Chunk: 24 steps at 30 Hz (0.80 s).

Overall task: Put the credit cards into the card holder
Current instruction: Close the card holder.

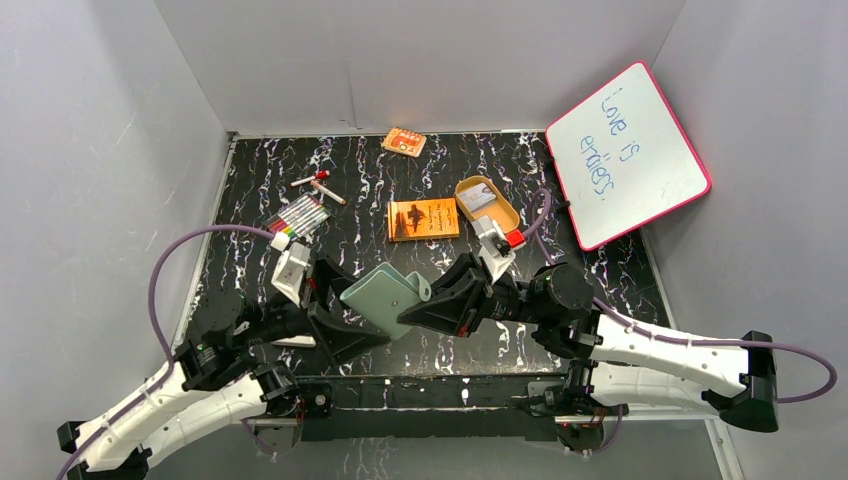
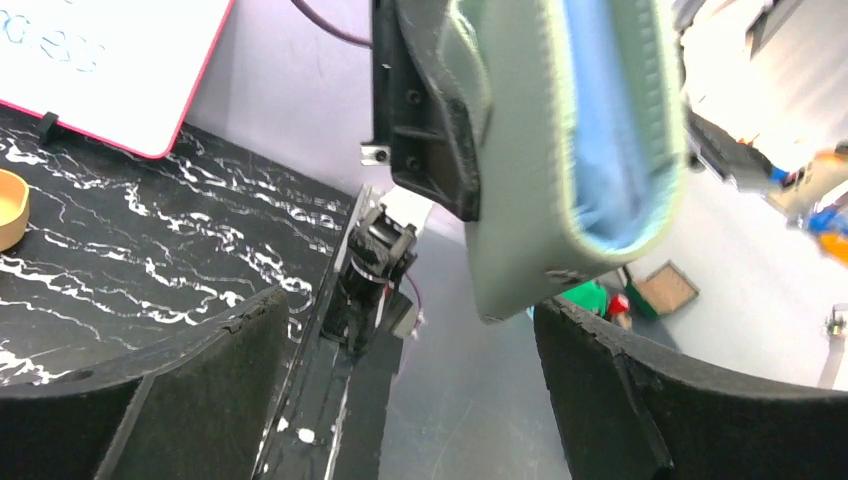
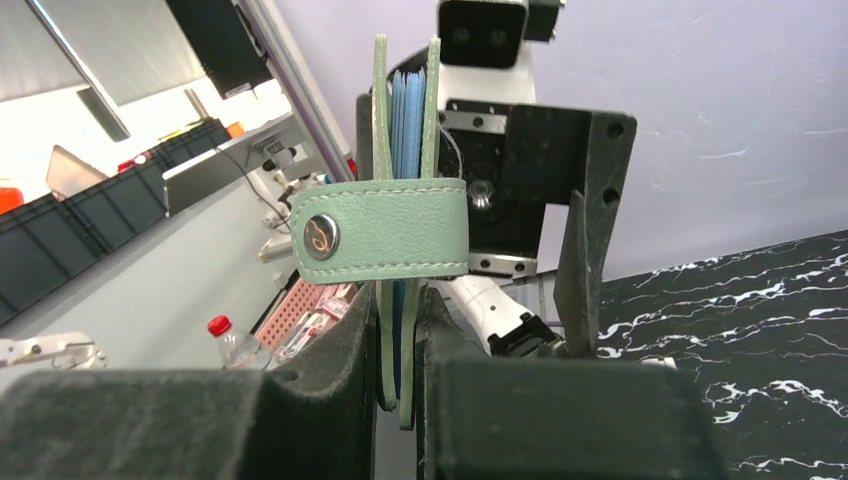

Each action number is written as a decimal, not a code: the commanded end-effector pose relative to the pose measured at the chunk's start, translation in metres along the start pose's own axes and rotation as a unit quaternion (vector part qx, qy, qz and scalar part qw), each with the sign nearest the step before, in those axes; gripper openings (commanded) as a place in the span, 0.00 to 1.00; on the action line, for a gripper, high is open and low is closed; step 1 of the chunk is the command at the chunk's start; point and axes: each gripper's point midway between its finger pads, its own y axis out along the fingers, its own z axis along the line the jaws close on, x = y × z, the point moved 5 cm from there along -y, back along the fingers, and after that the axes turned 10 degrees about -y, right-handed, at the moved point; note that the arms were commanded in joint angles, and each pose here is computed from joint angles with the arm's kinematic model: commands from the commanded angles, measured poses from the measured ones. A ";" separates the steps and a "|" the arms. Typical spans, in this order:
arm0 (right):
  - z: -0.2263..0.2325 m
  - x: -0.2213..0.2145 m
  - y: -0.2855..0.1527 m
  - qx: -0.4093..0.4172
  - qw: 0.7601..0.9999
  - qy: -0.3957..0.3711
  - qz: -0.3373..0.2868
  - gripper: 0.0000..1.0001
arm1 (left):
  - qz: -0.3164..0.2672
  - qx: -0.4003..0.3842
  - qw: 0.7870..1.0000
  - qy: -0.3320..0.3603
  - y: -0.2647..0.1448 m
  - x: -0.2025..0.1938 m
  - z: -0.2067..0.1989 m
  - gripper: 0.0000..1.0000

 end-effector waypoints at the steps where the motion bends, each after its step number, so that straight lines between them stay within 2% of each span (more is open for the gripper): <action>1: 0.005 0.036 0.002 -0.006 0.995 -0.021 -0.095 0.00 | -0.141 -0.038 0.989 -0.033 0.004 0.036 -0.012 0.89; 12: -0.012 0.031 -0.007 -0.072 0.991 -0.014 -0.110 0.00 | -0.223 -0.022 0.972 -0.062 0.012 0.056 -0.001 0.84; 14: -0.015 0.029 -0.008 -0.080 0.991 -0.013 -0.110 0.00 | -0.224 -0.023 0.972 -0.063 0.016 0.056 0.001 0.79; 20: -0.018 0.029 -0.009 -0.092 0.990 -0.014 -0.111 0.00 | -0.203 -0.028 0.976 -0.070 0.031 0.052 0.006 0.52; 24: -0.019 0.029 -0.011 -0.098 0.989 -0.015 -0.113 0.00 | -0.192 -0.029 0.978 -0.073 0.035 0.050 0.007 0.42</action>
